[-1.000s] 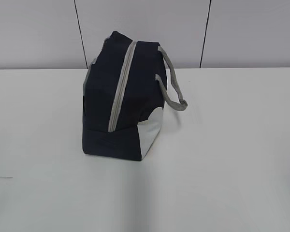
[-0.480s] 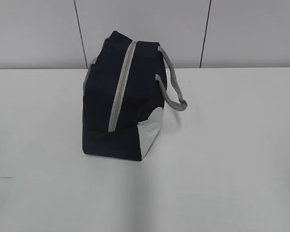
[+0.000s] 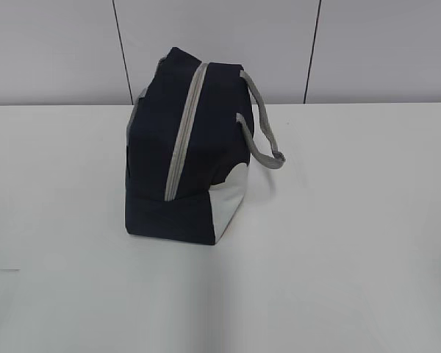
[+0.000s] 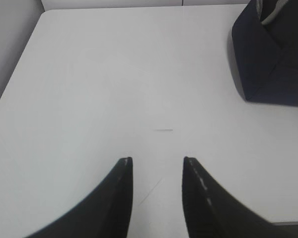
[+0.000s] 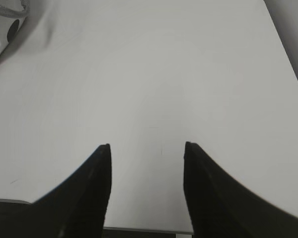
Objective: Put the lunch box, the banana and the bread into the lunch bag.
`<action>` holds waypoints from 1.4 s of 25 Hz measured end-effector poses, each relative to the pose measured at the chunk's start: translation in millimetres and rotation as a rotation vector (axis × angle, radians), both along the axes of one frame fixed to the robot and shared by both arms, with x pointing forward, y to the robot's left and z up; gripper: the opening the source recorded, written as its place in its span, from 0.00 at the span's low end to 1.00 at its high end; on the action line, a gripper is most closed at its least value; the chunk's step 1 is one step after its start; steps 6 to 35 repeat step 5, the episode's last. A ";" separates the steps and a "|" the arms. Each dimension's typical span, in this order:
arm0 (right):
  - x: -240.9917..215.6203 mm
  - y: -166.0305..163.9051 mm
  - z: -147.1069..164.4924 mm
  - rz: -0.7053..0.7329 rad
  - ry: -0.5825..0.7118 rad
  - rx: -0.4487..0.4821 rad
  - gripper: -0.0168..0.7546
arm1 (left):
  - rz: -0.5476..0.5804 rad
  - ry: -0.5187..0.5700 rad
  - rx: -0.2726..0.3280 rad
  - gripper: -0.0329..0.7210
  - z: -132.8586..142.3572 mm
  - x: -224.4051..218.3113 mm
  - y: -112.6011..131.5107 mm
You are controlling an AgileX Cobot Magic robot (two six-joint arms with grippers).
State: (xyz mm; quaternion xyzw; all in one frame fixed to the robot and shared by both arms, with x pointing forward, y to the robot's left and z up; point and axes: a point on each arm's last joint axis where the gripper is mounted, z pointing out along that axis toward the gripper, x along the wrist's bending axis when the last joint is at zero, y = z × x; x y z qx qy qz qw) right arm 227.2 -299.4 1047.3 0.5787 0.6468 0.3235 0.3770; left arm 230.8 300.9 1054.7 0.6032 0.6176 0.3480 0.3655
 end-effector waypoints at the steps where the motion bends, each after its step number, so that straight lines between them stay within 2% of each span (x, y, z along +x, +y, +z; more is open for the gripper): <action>1: 0.0 0.0 0.0 0.000 0.000 0.000 0.51 | 0.000 0.000 0.000 0.36 0.0 0.0 0.0; 35: 0.0 0.0 0.0 0.000 0.000 0.000 0.51 | 0.000 0.000 0.000 0.36 0.0 0.0 0.0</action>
